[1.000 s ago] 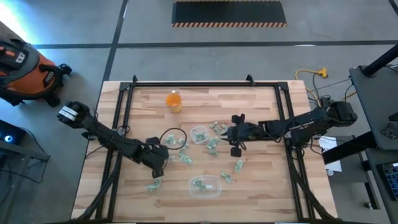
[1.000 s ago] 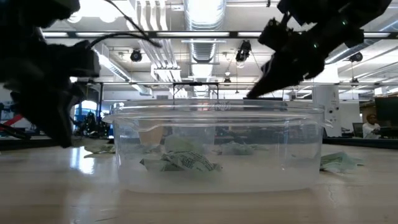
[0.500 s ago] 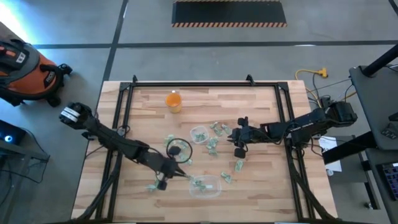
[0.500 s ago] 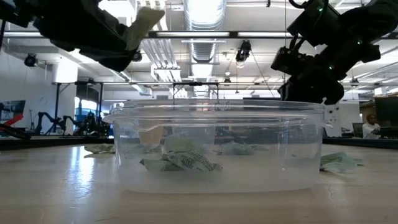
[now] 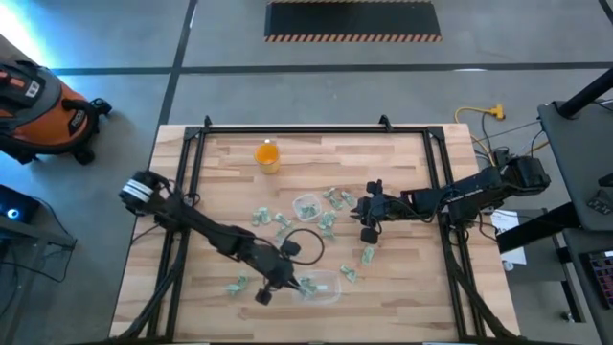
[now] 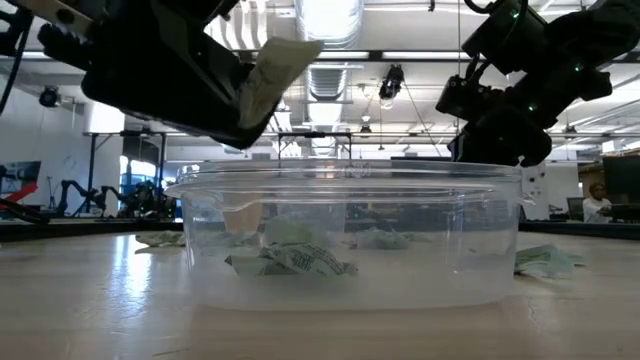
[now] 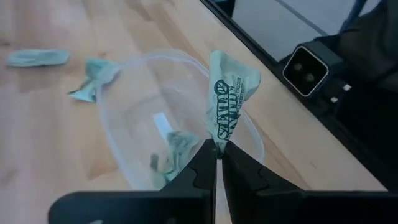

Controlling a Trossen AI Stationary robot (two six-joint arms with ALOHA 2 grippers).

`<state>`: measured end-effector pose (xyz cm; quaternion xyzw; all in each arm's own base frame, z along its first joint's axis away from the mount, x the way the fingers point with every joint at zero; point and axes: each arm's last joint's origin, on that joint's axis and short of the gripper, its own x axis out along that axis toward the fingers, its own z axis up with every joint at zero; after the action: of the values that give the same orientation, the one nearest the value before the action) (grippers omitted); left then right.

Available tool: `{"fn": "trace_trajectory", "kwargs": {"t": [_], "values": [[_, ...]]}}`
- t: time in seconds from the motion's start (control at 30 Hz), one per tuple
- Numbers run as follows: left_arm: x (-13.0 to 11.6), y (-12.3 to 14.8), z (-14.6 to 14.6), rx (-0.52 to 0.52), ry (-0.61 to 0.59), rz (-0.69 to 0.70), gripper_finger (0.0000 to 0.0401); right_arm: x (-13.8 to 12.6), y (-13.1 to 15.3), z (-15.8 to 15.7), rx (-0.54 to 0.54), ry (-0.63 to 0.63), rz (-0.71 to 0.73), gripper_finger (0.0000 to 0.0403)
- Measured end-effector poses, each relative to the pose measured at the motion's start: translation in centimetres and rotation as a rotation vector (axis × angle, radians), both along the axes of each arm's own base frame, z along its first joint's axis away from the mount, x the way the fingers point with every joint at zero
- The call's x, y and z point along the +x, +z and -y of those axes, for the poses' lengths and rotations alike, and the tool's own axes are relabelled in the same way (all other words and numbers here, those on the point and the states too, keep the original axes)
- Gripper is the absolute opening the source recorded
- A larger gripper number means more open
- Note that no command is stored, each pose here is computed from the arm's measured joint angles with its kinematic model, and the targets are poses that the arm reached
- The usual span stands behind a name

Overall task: Pick and place Stevia / Truvia into bins
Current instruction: Put the white stevia packet into the bottom transparent bin, then put the white stevia packet into the top transparent bin

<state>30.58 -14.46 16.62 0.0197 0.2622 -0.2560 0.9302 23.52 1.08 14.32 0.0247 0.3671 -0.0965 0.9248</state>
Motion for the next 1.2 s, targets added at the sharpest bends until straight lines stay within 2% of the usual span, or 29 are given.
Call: {"fn": "trace_trajectory", "kwargs": {"t": [0.23,0.33,0.53,0.63,0.77,0.93,1.1,1.2], "values": [[0.8,-0.4,-0.1,0.004,0.009,-0.016,0.0005,0.0,0.0,0.0,0.007,-0.003,0.002,0.0063],[0.8,-0.4,-0.2,0.021,0.042,-0.005,0.0033,0.0,0.0,0.0,0.007,-0.003,0.003,0.0061],[0.9,-0.3,-0.3,0.028,0.065,0.008,0.012,0.0,0.0,0.0,0.006,-0.001,0.001,0.0063],[0.8,-0.1,-0.3,0.03,0.066,0.006,0.0153,0.0,0.0,-0.1,0.047,0.043,-0.003,0.0064],[0.1,0.8,-0.7,0.058,0.09,-0.02,0.0173,0.0,0.0,-0.4,0.066,0.132,-0.011,0.006],[-1.4,2.2,-1.7,0.108,0.194,-0.058,0.0175,0.0,-0.1,-0.3,-0.017,0.149,-0.022,0.0063],[-2.7,3.4,-2.4,0.076,0.255,-0.036,0.0175,0.0,0.0,0.6,-0.174,-0.017,-0.024,0.0092],[-3.4,3.7,-2.6,0.065,0.28,-0.04,0.0175,0.0,0.0,1.5,-0.176,-0.097,-0.019,0.0115]]}}
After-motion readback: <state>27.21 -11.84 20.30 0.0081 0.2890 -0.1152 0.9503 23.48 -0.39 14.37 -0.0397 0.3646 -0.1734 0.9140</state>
